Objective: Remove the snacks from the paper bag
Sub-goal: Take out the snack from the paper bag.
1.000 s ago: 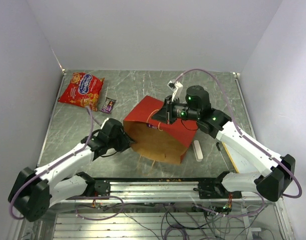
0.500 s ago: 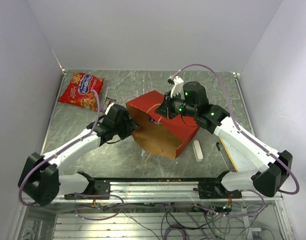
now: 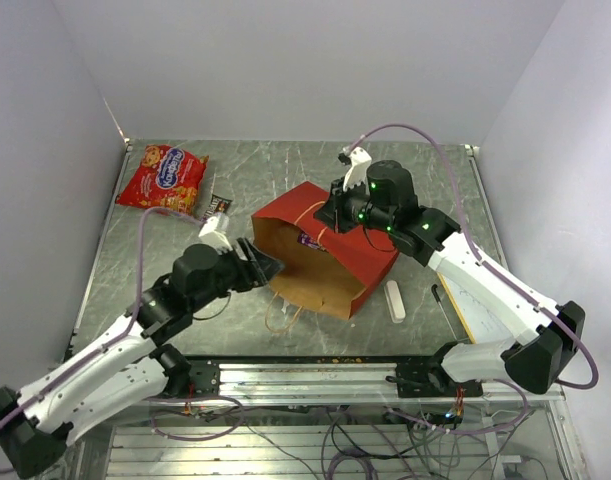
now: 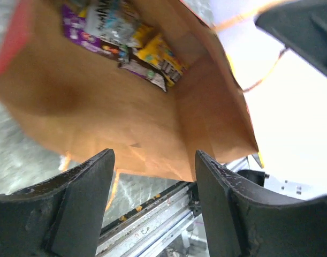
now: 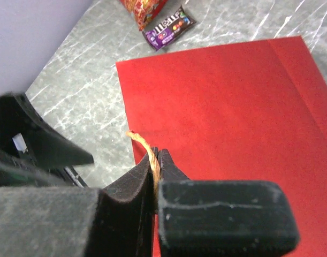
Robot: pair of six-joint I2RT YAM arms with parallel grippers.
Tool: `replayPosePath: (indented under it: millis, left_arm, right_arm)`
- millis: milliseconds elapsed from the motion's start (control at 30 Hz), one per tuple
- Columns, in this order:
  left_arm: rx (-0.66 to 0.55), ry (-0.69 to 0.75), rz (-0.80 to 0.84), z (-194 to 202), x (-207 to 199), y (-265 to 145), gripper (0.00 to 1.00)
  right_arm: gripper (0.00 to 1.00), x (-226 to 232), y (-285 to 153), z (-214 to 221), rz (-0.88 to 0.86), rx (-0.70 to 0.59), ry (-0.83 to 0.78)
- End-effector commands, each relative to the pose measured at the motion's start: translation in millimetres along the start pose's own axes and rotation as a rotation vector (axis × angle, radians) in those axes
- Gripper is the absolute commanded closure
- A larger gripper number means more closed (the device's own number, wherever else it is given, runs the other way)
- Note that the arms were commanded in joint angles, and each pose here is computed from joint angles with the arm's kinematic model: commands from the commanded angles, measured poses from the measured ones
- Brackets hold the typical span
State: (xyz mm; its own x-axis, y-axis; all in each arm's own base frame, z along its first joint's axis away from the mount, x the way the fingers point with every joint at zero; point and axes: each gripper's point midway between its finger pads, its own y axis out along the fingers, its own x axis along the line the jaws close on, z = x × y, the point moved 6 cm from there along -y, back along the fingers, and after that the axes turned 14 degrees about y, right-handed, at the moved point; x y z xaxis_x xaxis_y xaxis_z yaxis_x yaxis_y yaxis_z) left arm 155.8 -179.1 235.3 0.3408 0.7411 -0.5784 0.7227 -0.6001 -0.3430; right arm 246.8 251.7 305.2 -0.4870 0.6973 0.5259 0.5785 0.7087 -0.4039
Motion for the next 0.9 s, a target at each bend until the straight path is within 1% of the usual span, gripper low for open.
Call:
replayPosePath:
  millis: [0,67,167,200,233,300,367,433,533,700,867]
  left_arm:
    - [-0.065,0.076,0.116,8.9,-31.0,27.9,0.31]
    - [-0.075,0.023,0.127,24.2,-40.2,43.1,0.34]
    - [-0.097,-0.123,0.133,39.9,-49.1,65.9,0.41]
    - [-0.089,-0.155,0.125,46.9,-50.6,77.0,0.44]
    - [-0.087,-0.163,0.128,50.1,-54.4,85.1,0.51]
    - [-0.080,-0.181,0.113,55.7,-57.8,102.0,0.61]
    - [-0.084,-0.226,0.113,62.6,-59.6,118.9,0.65]
    - [-0.096,-0.289,0.109,70.3,-60.6,133.8,0.67]
    - [-0.105,-0.335,0.065,80.6,-64.0,153.1,0.69]
    - [-0.094,-0.366,-0.165,93.2,-53.6,182.0,0.68]
    - [-0.076,-0.407,-0.298,104.7,-50.9,202.1,0.62]
  right_arm:
    - [1.00,5.2,-2.5,-24.4,0.029,-0.074,-0.026]
    - [1.00,8.3,-1.6,-29.2,0.023,-0.084,-0.017]
    - [1.00,13.4,-1.0,-34.8,0.004,-0.091,-0.008]
    - [1.00,13.9,-1.0,-35.7,0.004,-0.092,-0.007]
    - [1.00,13.6,-1.1,-35.7,0.008,-0.091,-0.004]
    - [1.00,13.1,-1.9,-36.0,0.014,-0.094,-0.005]
    - [1.00,12.2,-3.0,-36.6,0.022,-0.098,-0.006]
    - [1.00,12.3,-4.3,-38.0,0.029,-0.100,-0.007]
    - [1.00,12.8,-6.9,-40.5,0.037,-0.110,-0.007]
    - [1.00,13.5,-11.2,-46.0,0.054,-0.122,-0.005]
    - [1.00,16.4,-13.4,-49.2,0.051,-0.118,-0.007]
